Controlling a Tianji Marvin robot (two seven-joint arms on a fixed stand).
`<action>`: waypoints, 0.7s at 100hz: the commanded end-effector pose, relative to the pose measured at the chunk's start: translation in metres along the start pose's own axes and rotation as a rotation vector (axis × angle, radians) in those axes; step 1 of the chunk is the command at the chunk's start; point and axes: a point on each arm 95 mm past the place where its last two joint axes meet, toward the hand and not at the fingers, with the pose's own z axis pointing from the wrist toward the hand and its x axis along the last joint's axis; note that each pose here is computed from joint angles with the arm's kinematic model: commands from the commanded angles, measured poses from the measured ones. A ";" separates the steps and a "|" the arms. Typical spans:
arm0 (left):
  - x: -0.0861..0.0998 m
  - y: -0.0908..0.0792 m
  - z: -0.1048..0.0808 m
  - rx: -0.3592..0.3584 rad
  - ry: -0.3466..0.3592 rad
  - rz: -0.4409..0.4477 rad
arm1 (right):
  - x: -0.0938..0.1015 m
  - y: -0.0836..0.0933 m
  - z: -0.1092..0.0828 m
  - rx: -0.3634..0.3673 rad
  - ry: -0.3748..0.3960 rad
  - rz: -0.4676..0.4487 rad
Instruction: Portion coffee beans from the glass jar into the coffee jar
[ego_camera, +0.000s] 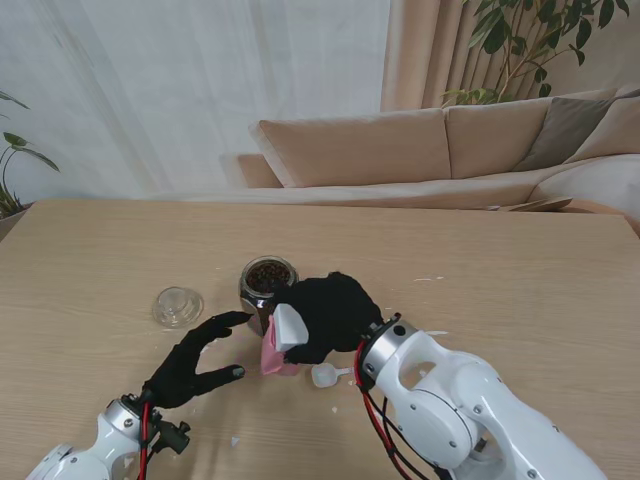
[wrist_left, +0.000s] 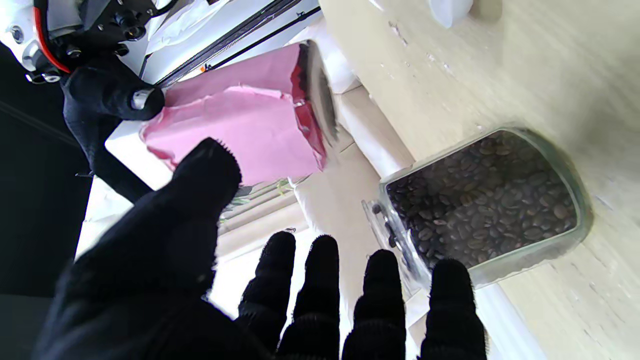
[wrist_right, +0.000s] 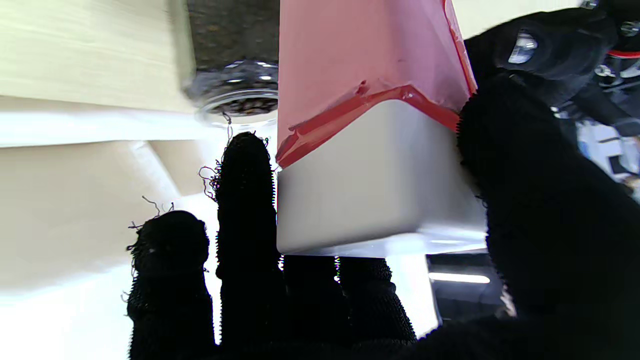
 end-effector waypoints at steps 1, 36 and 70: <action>0.001 0.005 -0.003 -0.028 -0.016 0.005 | -0.004 -0.003 -0.010 0.023 -0.036 0.009; 0.001 0.010 -0.002 -0.052 -0.046 0.051 | -0.070 0.015 -0.063 0.053 -0.343 -0.071; 0.002 0.016 0.000 -0.085 -0.063 0.071 | -0.142 0.007 -0.107 0.147 -0.605 -0.120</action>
